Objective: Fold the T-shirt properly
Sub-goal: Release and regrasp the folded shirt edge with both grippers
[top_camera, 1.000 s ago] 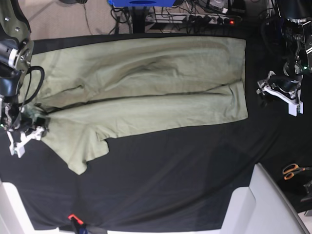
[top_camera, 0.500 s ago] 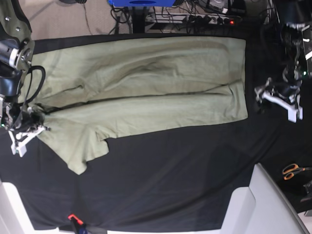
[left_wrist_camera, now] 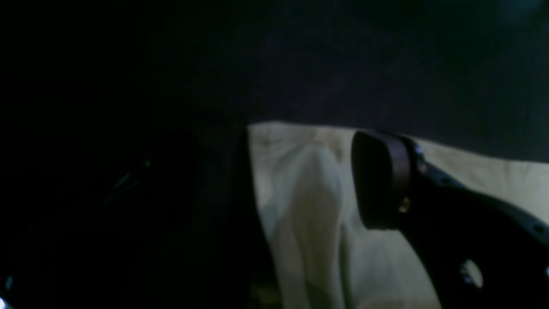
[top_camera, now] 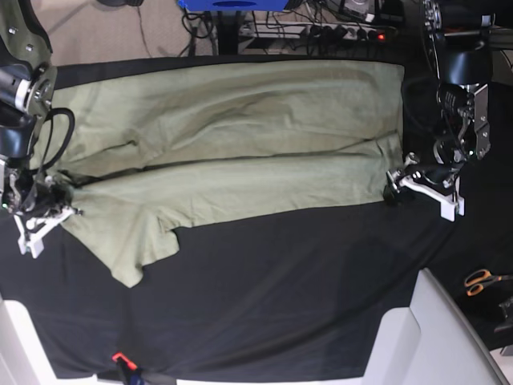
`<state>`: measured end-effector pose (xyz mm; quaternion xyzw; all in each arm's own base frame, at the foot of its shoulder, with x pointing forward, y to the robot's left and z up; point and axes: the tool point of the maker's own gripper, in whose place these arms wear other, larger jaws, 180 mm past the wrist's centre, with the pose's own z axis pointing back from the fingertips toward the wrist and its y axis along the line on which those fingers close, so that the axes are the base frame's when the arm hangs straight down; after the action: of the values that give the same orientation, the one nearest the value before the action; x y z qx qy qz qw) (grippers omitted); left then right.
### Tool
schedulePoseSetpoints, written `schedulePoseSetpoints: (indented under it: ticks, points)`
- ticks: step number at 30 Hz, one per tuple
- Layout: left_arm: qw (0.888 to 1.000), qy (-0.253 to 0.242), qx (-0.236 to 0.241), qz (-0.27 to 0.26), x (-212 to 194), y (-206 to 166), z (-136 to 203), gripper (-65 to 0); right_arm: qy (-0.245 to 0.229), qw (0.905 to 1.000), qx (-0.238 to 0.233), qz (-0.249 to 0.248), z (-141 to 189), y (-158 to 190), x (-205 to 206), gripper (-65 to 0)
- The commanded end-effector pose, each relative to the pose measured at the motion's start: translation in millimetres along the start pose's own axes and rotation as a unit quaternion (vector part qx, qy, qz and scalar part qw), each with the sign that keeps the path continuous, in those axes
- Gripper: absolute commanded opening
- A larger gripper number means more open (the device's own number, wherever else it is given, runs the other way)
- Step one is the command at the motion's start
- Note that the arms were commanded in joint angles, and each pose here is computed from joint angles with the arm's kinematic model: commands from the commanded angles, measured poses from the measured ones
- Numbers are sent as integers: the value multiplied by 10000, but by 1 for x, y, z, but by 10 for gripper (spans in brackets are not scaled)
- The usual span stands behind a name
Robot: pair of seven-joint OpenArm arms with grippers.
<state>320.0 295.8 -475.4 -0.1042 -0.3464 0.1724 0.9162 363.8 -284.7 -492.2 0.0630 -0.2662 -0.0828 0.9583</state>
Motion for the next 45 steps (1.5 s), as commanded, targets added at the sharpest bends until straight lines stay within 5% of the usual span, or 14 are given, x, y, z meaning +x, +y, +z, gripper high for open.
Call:
schedulePoseSetpoints:
  ticks: [1, 16, 21, 33, 45]
  points:
    - [9999, 95, -32, 17, 0, -3, -2, -130, -173, 9998, -52, 23, 6, -6, 18, -645]
    - [9997, -101, -187, 119, 3, -21, -11, -500, -173, 9998, -52, 23, 6, -6, 18, -647]
    - [9952, -22, -98, -969, -13, -34, -29, -648, -177, 9998, -35, 46, 6, -5, 18, -645]
    - [9928, -397, -224, -1112, -2, -52, -38, -650, -411, 9990, -96, 167, 13, -7, 36, -647]
    - [9923, -447, -233, -1133, 4, -53, -38, -650, 15, 9861, -118, 1657, 2, 29, 32, -648]
